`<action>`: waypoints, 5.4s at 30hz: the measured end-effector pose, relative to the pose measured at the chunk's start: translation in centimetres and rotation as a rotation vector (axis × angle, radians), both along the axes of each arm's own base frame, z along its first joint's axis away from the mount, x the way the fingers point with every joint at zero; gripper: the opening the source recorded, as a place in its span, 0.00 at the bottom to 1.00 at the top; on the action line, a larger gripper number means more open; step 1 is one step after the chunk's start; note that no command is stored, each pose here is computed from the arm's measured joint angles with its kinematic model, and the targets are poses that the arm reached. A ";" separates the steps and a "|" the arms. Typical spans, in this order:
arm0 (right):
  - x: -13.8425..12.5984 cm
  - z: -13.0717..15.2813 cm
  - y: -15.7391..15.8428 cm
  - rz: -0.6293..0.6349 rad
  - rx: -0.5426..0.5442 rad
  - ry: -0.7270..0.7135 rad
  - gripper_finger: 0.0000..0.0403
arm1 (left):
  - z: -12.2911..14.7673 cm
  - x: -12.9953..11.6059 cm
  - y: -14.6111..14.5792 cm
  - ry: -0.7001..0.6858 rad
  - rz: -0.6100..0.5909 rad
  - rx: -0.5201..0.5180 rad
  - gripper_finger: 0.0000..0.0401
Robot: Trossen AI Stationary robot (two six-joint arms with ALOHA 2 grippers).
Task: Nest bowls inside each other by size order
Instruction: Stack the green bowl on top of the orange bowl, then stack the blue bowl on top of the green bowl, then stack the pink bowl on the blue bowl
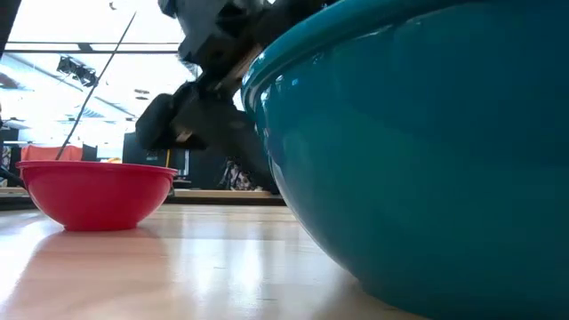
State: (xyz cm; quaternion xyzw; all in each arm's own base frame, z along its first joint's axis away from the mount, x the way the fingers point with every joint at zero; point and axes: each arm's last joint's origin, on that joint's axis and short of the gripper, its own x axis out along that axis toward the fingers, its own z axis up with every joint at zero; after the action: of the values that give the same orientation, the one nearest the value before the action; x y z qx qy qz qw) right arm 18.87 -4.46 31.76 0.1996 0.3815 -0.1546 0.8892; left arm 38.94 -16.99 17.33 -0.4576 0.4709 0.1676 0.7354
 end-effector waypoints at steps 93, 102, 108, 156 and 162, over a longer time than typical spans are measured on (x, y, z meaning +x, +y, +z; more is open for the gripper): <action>-6.8 0.6 3.4 -0.279 -0.048 0.197 0.60 | 13.0 2.8 7.6 -0.003 -0.541 0.738 0.47; -6.3 0.9 3.9 -0.221 -0.022 0.129 0.60 | 8.4 -4.2 5.6 0.198 -0.684 0.543 0.39; -5.4 1.1 4.1 -0.208 -0.018 0.084 0.60 | 8.1 -9.5 8.3 0.094 -0.556 0.491 0.38; -2.7 0.7 4.4 -0.200 0.056 0.143 0.60 | 5.7 -13.9 14.9 -0.489 -0.295 0.204 0.04; -3.4 2.7 3.6 -0.231 -0.018 0.061 0.60 | 8.9 -11.7 16.5 -0.604 -0.162 0.227 0.03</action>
State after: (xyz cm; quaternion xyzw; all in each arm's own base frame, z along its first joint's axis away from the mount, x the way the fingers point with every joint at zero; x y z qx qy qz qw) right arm 15.45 -0.84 34.47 0.2295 0.3814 -0.2656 0.8552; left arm 27.21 -0.49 26.23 -0.3628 0.2450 0.0166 0.8990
